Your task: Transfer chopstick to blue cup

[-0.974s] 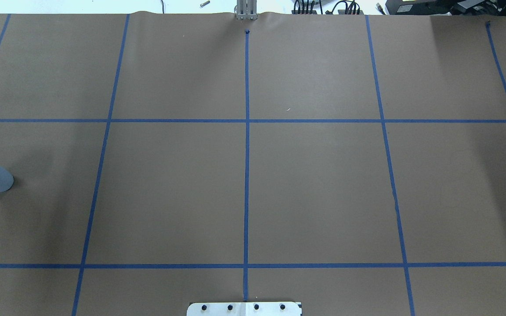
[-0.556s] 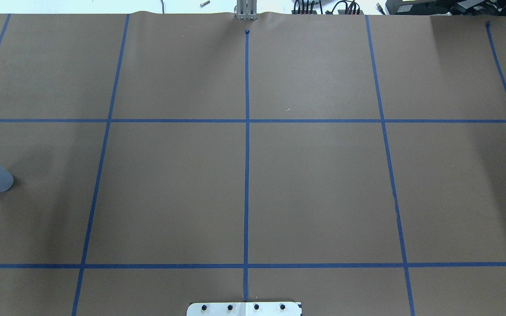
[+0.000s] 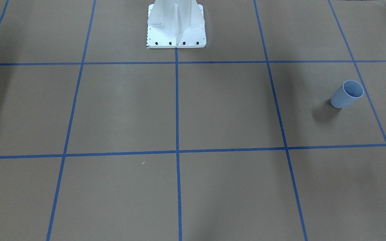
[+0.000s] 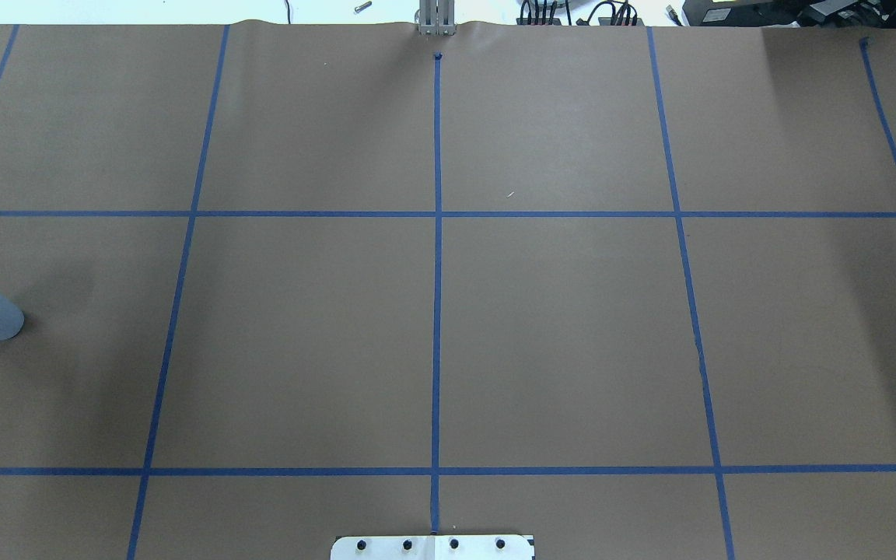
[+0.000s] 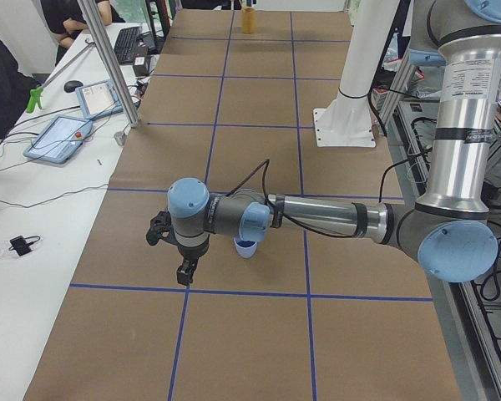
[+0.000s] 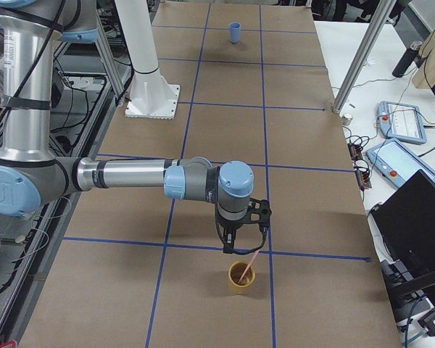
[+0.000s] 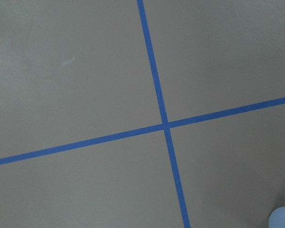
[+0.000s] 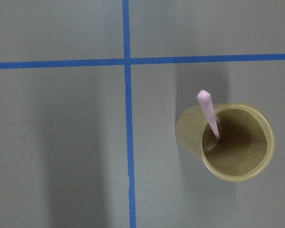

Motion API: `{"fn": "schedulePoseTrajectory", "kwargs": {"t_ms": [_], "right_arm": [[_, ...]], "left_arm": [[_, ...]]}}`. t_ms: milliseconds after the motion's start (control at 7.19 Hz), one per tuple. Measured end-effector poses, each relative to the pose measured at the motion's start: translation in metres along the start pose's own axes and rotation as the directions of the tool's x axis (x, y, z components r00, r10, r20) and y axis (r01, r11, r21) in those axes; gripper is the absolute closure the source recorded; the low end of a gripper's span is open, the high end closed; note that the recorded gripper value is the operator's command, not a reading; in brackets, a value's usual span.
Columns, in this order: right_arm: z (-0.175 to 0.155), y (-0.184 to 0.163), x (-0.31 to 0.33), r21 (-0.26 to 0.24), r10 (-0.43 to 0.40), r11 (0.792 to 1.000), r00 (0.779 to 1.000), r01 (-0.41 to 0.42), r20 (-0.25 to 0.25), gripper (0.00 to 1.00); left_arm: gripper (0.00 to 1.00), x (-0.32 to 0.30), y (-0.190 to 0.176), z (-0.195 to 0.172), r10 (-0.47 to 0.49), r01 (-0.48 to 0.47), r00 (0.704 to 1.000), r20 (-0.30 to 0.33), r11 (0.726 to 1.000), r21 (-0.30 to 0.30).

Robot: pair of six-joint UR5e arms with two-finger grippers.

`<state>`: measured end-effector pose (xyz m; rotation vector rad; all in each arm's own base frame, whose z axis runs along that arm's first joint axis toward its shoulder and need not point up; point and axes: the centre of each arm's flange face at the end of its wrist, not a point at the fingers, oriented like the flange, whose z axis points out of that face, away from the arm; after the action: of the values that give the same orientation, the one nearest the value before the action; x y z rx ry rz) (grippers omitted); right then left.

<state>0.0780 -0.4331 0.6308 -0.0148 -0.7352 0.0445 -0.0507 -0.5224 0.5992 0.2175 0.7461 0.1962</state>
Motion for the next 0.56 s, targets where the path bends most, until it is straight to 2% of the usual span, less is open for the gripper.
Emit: {"fn": "schedulePoseTrajectory", "kwargs": {"t_ms": [139, 556], "right_arm": [[-0.003, 0.001, 0.0, 0.006, 0.0, 1.0, 1.0, 0.0, 0.002, 0.0], [-0.01, 0.001, 0.0, 0.022, 0.001, 1.0, 1.0, -0.001, 0.0, 0.0]], "left_arm": [[0.02, 0.011, 0.005, 0.003, -0.005, 0.005, 1.0, -0.009, 1.0, -0.005], [0.02, 0.085, 0.057, 0.039, -0.18, 0.178, 0.981, -0.066, 0.984, -0.03]]}}
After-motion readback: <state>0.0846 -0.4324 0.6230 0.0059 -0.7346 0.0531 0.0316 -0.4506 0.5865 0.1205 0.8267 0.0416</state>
